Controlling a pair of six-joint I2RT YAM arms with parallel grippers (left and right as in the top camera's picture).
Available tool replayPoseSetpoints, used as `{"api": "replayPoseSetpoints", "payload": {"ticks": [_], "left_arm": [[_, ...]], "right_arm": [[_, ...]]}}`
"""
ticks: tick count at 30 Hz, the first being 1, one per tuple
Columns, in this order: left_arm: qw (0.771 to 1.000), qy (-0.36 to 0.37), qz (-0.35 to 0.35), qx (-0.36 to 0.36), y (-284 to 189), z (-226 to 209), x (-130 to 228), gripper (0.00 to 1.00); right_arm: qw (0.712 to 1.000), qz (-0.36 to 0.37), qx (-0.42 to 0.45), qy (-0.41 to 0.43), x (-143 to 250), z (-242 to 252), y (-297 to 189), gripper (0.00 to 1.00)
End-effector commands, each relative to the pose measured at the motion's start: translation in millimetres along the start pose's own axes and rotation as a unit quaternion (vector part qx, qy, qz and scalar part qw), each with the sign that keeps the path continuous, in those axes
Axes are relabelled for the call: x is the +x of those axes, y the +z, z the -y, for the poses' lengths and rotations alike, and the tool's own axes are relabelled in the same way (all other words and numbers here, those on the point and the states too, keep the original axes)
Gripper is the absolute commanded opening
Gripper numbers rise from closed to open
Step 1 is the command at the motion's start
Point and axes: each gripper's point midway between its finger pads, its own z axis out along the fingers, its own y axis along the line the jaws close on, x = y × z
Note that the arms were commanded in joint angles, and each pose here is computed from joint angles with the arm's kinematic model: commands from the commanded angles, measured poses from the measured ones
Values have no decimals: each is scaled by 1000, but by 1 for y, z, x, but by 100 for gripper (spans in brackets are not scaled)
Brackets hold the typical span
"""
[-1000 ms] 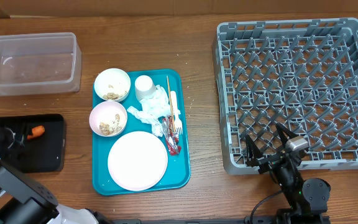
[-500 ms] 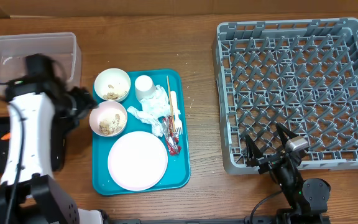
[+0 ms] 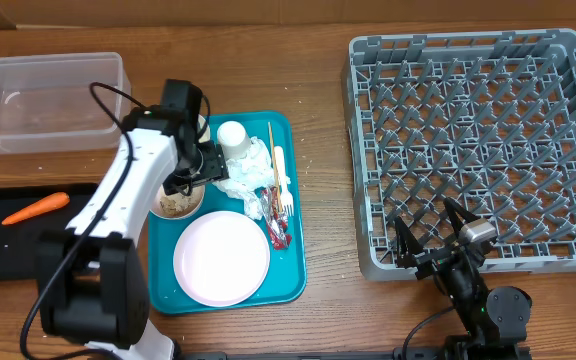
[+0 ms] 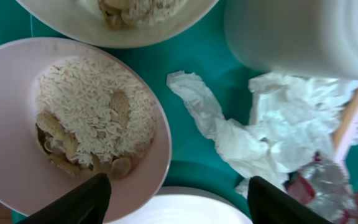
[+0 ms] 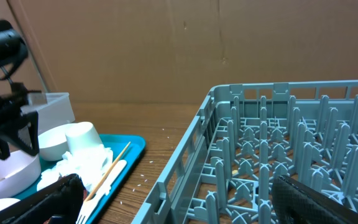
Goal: Sort waste into correct bins and load items into the dishwasher rack
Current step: 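Move the left gripper to the front white bowl and grip its rim, then lift the bowl with the left gripper over the black tray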
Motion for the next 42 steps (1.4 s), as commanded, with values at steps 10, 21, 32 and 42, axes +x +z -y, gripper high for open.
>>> {"api": "replayPoseSetpoints", "payload": {"ticks": [10, 21, 32, 42], "left_arm": [[995, 18, -34, -87, 24, -21, 16, 56], [994, 16, -53, -96, 35, -28, 31, 55], [995, 19, -48, -89, 46, -28, 34, 26], [996, 19, -26, -88, 43, -25, 22, 4]], "right_arm": [[1000, 2, 1, 1, 2, 0, 0, 100], [1000, 2, 1, 1, 2, 0, 0, 100], [1000, 2, 1, 1, 2, 0, 0, 100], [1000, 2, 1, 1, 2, 0, 0, 100]]}}
